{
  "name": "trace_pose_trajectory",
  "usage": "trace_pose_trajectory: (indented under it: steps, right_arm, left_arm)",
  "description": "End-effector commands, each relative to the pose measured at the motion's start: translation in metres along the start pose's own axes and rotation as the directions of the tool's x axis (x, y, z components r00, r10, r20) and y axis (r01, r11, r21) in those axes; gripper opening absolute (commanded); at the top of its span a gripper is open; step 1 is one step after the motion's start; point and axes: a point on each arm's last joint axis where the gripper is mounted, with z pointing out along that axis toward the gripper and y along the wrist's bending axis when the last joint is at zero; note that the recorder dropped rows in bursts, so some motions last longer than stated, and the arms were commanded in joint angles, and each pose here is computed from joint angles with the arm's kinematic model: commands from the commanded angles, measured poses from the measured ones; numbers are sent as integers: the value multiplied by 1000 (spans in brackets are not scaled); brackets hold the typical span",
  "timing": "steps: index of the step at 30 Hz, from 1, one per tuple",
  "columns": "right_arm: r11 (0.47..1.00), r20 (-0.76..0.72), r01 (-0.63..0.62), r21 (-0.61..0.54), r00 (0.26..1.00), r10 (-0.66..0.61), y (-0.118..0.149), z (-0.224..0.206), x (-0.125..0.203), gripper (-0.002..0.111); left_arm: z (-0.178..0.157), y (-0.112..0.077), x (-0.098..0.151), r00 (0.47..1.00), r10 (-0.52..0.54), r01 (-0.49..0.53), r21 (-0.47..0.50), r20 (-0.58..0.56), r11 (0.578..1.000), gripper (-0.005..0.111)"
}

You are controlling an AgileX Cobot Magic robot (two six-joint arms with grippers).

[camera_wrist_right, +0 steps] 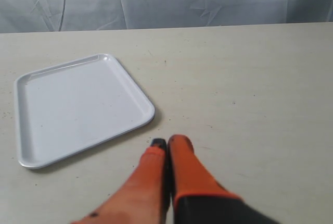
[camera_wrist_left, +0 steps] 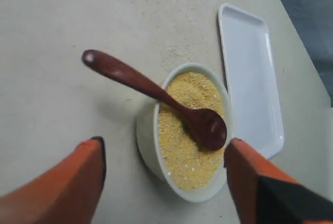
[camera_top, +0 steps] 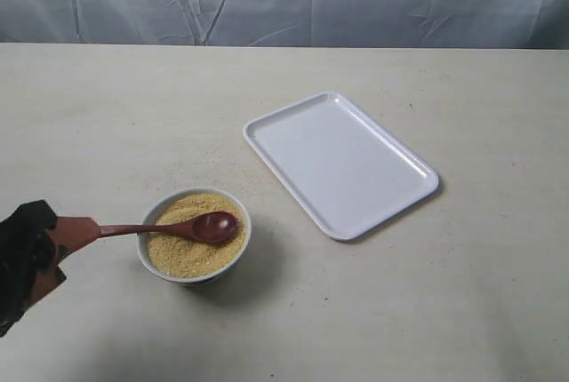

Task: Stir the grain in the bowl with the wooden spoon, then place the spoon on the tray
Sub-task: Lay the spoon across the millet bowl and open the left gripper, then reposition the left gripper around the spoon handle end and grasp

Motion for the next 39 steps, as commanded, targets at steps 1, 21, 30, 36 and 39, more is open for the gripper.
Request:
trace_pose_trajectory:
  steps: [1,21,30,36,39]
  right_arm:
    - [1000,12,0,6,1000,-1,0,0,0,3]
    - [1000,12,2,6,1000,-2,0,0,0,3]
    - [1000,12,2,6,1000,-2,0,0,0,3]
    - [1000,12,2,6,1000,-2,0,0,0,3]
    - [1000,12,1,6,1000,-1,0,0,0,3]
  left_arm:
    - [-1,15,-1,983,-162,162,3,82,987,67]
    - [10,37,-7,930,-297,322,-89,217,943,67]
    - [15,33,-9,913,-342,364,-66,223,929,67]
    - [20,28,-12,914,-335,361,-78,230,929,67]
    - [27,28,-11,926,-310,340,-120,216,933,67]
